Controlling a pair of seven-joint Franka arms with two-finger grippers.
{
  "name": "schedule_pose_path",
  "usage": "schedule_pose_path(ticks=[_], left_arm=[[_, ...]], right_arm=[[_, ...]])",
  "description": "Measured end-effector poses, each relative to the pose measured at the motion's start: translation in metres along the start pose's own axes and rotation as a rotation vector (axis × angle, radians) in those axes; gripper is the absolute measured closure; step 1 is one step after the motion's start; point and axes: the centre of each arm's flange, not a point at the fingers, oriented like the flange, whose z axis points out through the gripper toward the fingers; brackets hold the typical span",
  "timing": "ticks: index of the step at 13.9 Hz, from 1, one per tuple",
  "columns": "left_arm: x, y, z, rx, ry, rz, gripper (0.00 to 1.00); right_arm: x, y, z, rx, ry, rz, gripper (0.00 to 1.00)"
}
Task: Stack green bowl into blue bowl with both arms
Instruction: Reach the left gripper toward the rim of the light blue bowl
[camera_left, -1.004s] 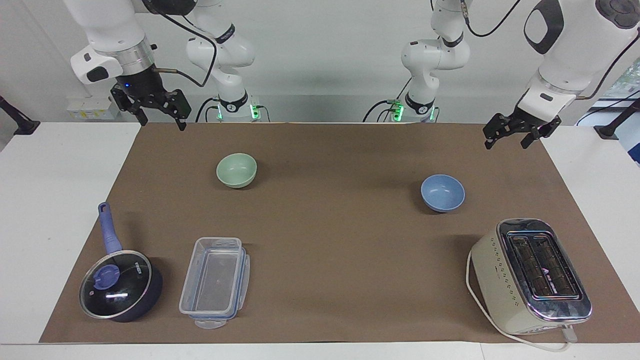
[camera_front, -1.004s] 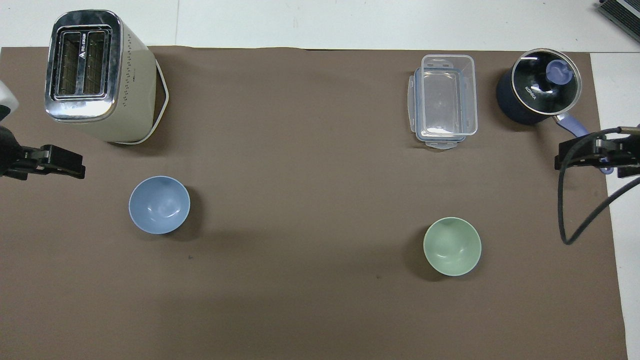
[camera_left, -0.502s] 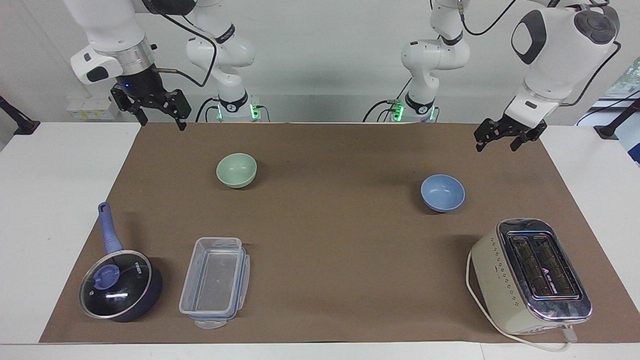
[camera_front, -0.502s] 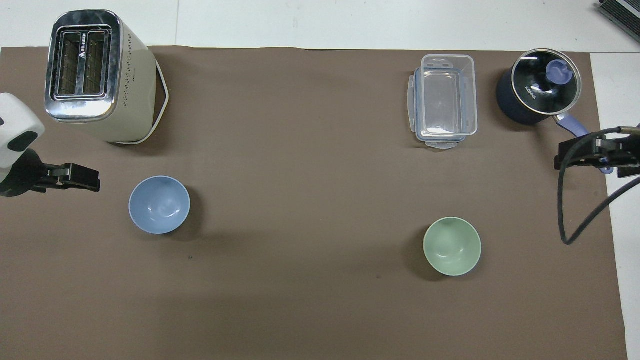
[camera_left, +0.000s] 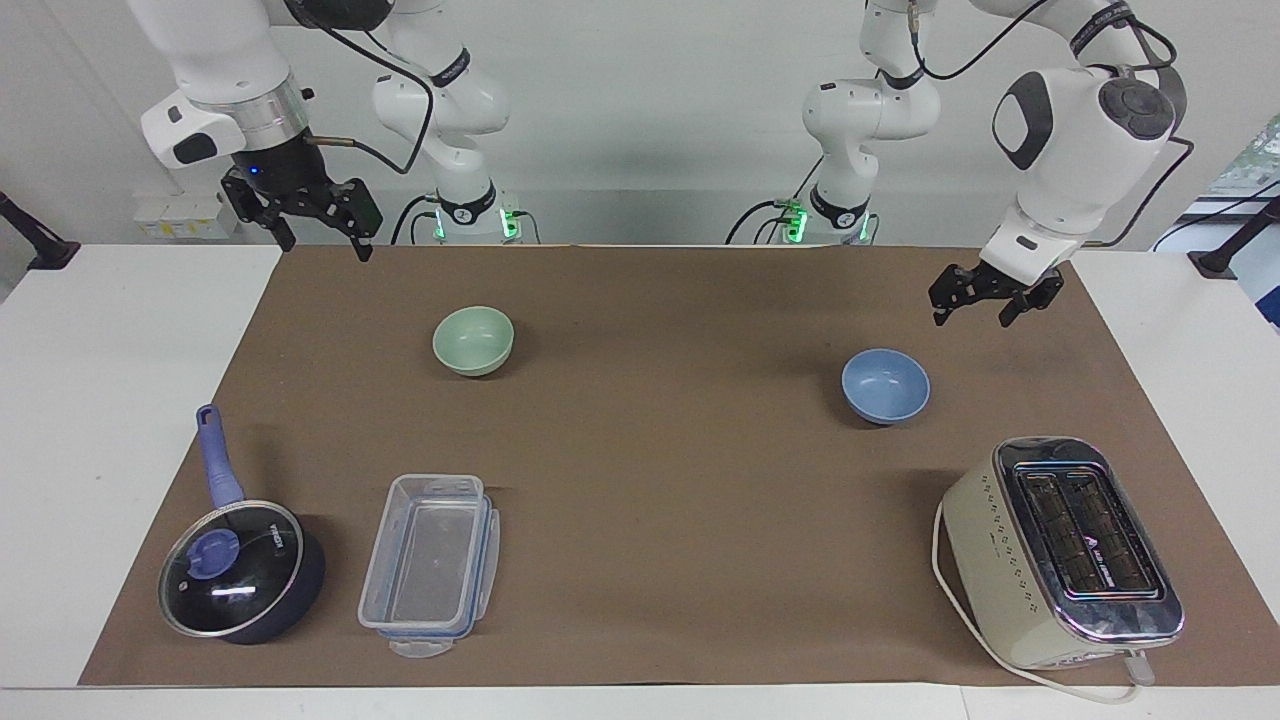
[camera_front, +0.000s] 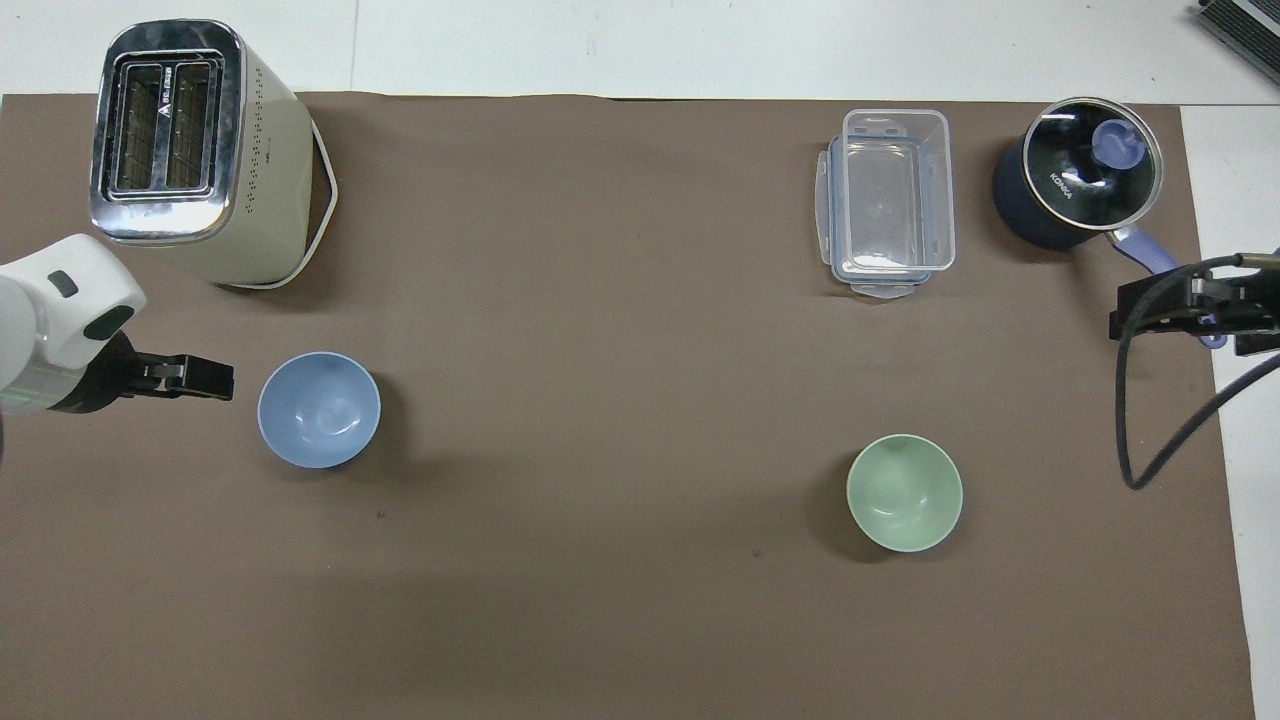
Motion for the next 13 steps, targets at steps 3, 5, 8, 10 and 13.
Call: schedule_pose_path(ticks=[3,5,8,10,13], left_arm=[[-0.005,0.0,0.036,0.001,0.008,0.002,0.0],[-0.009,0.002,0.057,0.001,0.018,0.005,0.0],[-0.016,0.004,0.097,-0.002,0.043,0.004,0.0],[-0.019,0.005,0.122,-0.015,0.049,-0.008,0.0],[-0.019,0.005,0.141,-0.027,0.051,-0.019,0.0]], right_arm=[[0.0,0.0,0.0,0.0,0.0,0.0,0.0],[0.0,0.0,0.0,0.0,0.0,0.0,0.0],[0.0,0.0,0.0,0.0,0.0,0.0,0.0],[0.0,0.0,0.0,0.0,0.0,0.0,0.0],[0.0,0.0,0.0,0.0,0.0,0.0,0.0]])
